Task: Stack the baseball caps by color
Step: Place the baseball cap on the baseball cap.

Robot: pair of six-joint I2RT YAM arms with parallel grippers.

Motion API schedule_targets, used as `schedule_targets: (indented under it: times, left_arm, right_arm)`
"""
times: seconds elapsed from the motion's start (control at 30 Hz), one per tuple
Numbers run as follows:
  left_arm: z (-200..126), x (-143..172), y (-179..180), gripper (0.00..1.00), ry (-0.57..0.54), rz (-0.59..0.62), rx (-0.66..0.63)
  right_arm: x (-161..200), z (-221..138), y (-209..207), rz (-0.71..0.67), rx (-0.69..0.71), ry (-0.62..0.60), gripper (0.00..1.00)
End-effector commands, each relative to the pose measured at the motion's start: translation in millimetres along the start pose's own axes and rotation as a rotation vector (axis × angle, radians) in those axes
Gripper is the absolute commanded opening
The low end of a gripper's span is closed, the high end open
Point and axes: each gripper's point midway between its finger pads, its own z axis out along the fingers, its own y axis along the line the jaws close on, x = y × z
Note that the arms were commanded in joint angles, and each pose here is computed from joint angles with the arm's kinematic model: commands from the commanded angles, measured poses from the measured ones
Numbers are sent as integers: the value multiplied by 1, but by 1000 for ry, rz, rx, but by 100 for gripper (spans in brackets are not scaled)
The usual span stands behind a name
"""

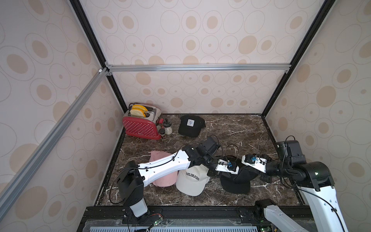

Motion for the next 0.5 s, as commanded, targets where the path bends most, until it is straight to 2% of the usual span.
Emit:
schedule_targets:
  times: [0.0, 0.13, 0.33, 0.47]
  left_arm:
    - [9, 2, 8, 2, 1, -48, -34]
    - [12, 8, 14, 4, 32, -56, -57]
    - [1, -5, 1, 7, 23, -50, 14]
    - [-4, -10, -1, 8, 13, -41, 13]
  right_arm:
    - [8, 1, 4, 19, -5, 36, 0]
    - [22, 15, 3, 61, -31, 91, 0]
    - [-5, -12, 23, 48, -33, -50, 0]
    - [10, -7, 40, 137, -82, -6, 0]
